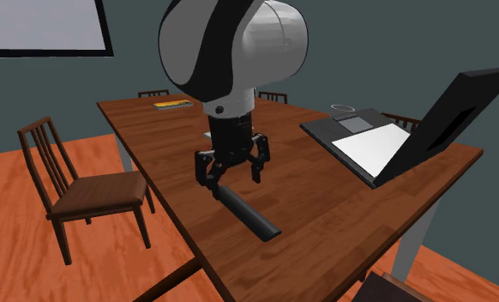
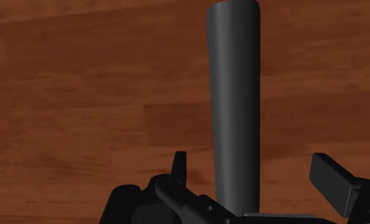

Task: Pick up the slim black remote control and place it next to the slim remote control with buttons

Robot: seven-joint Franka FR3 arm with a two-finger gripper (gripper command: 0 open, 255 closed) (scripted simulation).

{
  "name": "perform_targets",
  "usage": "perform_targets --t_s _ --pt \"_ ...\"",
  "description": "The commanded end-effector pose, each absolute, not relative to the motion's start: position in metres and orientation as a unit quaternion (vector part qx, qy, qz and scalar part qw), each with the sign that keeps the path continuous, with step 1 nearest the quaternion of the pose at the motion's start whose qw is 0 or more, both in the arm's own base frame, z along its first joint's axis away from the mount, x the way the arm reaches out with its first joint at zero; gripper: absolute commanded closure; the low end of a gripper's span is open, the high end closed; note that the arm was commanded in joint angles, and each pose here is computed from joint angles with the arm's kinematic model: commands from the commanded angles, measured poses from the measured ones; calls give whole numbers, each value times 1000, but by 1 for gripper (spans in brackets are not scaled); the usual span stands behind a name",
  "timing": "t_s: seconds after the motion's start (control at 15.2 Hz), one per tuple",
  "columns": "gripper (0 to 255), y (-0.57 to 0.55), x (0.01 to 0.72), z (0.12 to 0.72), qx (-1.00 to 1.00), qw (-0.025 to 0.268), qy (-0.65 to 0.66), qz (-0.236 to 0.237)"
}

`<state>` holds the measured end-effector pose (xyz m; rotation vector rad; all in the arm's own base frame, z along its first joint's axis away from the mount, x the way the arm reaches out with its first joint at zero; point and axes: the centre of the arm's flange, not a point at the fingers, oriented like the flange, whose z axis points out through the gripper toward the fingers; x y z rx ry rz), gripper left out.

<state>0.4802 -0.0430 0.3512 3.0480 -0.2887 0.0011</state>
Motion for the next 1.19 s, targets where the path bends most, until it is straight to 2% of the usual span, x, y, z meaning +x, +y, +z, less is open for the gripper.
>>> perform_targets --t_s 0.0,0.33,0.86,0.92,1.12 --pt "0 -44 483 339 995 41 -95 1" --pt "0 -46 482 315 995 41 -95 1" --pt "0 -46 482 315 995 41 -95 1" --pt "255 -46 482 315 995 41 -95 1" --pt "255 -46 482 315 995 41 -95 1"
